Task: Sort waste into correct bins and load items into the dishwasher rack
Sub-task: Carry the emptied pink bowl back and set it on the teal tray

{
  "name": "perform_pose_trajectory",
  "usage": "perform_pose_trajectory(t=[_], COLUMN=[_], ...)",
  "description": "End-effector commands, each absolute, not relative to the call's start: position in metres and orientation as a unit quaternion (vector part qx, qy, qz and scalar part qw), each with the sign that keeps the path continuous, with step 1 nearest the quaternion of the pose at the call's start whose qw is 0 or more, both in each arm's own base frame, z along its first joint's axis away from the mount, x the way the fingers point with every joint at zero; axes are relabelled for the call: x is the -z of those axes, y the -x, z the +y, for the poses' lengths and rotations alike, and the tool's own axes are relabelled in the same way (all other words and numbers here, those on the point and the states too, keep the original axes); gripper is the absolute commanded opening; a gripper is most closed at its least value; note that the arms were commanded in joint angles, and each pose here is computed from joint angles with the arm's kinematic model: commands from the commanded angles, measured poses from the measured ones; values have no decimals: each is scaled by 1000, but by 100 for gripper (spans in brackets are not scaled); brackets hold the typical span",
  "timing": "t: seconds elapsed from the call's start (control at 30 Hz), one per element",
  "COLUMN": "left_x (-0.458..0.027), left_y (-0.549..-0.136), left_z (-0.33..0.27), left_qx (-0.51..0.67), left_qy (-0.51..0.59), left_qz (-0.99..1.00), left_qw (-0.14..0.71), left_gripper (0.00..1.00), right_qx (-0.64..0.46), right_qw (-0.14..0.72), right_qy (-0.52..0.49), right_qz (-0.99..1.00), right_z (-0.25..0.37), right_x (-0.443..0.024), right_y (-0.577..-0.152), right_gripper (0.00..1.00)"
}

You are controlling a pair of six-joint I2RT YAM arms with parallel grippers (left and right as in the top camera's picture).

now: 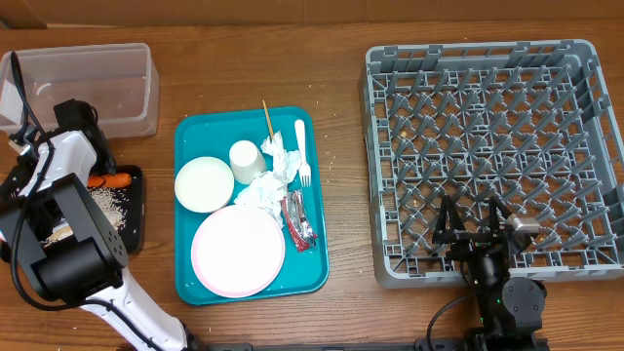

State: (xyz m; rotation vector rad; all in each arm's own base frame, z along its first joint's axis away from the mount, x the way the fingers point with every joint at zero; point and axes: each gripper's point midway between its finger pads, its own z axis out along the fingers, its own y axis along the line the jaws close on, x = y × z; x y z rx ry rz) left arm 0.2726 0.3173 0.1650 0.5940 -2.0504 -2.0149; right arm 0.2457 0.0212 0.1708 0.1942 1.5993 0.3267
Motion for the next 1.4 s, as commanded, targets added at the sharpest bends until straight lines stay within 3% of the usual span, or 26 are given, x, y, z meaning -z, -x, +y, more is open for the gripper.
perform_pose_trajectory(t=[0.0, 0.5, 0.77, 0.83, 1.0, 1.07, 1.23, 1.37], left_x=[-167, -171, -187, -182, -161, -181, -242, -261], left_y=[-276, -289, -295, -297, -305, -315, -311, -334], left_z=[316, 319, 303, 295, 254, 233, 203, 146], left_qx=[691, 696, 674, 631, 388, 298, 207, 22], left_qy=[-163, -183, -233, -251, -364, -376, -419, -399], left_qz=[-691, -685, -700, -734, -836, -855, -833, -848], left_qw=[139, 112, 21, -15, -137, -195, -297, -348], left_gripper=[4, 4, 4, 4, 4, 4, 4, 4], right_qx=[-139, -139, -139, -139, -139, -139, -139, -139], right_qw=[685, 685, 685, 685, 685, 685, 685, 685], right_qy=[-92, -92, -92, -92, -92, -92, -92, -92], right_qz=[709, 709, 709, 709, 709, 709, 709, 709], right_z=[18, 18, 18, 18, 18, 18, 18, 18], right_x=[-170, -170, -170, -170, -170, -170, -170, -170], right_y=[-246, -246, -246, -246, -246, -246, -246, -246], right_gripper=[100, 100, 100, 100, 100, 100, 100, 100])
